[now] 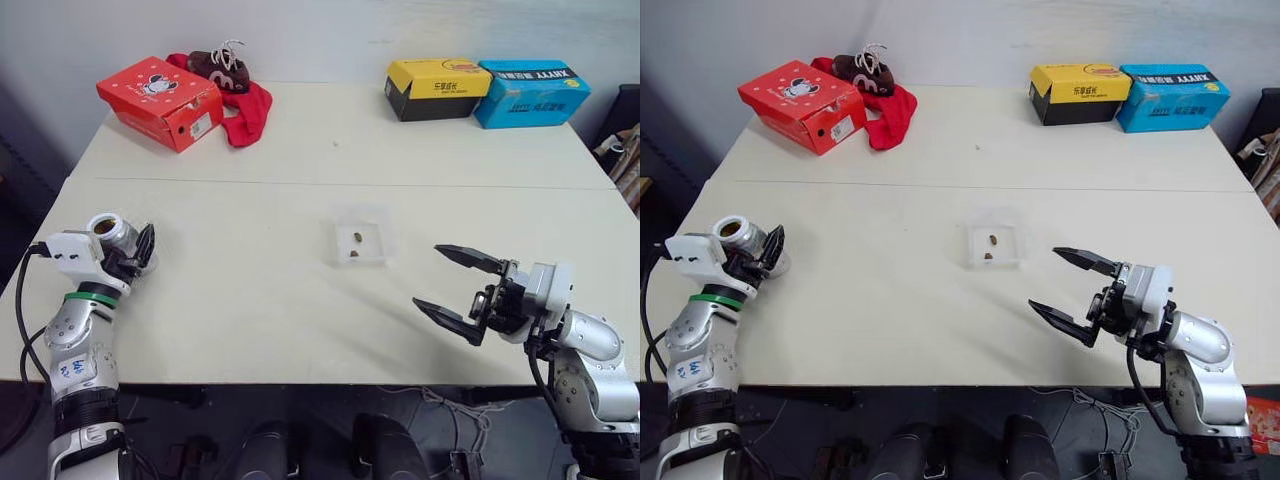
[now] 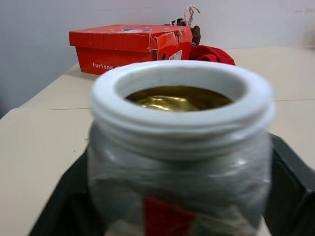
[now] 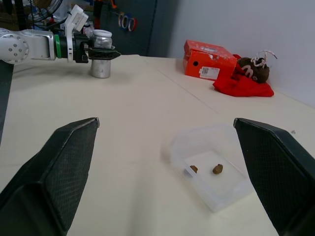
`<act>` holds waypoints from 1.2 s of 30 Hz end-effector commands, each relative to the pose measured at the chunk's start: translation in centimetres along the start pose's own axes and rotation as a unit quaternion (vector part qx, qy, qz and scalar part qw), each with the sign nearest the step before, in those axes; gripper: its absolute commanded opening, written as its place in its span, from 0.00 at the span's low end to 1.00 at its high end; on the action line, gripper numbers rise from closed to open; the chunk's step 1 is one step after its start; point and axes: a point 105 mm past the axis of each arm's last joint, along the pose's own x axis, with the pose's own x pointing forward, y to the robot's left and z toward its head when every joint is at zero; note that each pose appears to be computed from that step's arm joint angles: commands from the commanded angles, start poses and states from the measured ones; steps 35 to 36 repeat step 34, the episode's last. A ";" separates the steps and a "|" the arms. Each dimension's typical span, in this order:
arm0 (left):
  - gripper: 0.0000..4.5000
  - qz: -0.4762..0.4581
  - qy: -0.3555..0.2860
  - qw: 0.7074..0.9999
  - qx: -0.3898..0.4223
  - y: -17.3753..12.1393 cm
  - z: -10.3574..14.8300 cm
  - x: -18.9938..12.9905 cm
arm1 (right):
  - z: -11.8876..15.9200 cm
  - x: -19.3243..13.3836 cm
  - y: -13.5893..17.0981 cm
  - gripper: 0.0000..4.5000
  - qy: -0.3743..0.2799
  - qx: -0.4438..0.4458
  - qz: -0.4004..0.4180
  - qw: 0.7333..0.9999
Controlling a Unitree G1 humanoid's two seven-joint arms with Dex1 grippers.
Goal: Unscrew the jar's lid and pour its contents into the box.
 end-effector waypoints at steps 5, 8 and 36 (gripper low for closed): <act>1.00 0.008 0.002 1.000 0.004 1.1 0.2 -1.2 | 1.8 -0.9 -0.4 1.00 0.010 -0.023 -0.028 0.999; 1.00 -0.002 0.018 1.000 0.009 1.5 0.0 -2.1 | 2.1 -1.9 -0.6 1.00 0.030 -0.021 -0.044 0.998; 1.00 -0.324 0.176 0.906 0.209 -0.4 3.2 -13.3 | 0.7 -12.4 -0.9 1.00 0.210 -0.014 0.041 0.977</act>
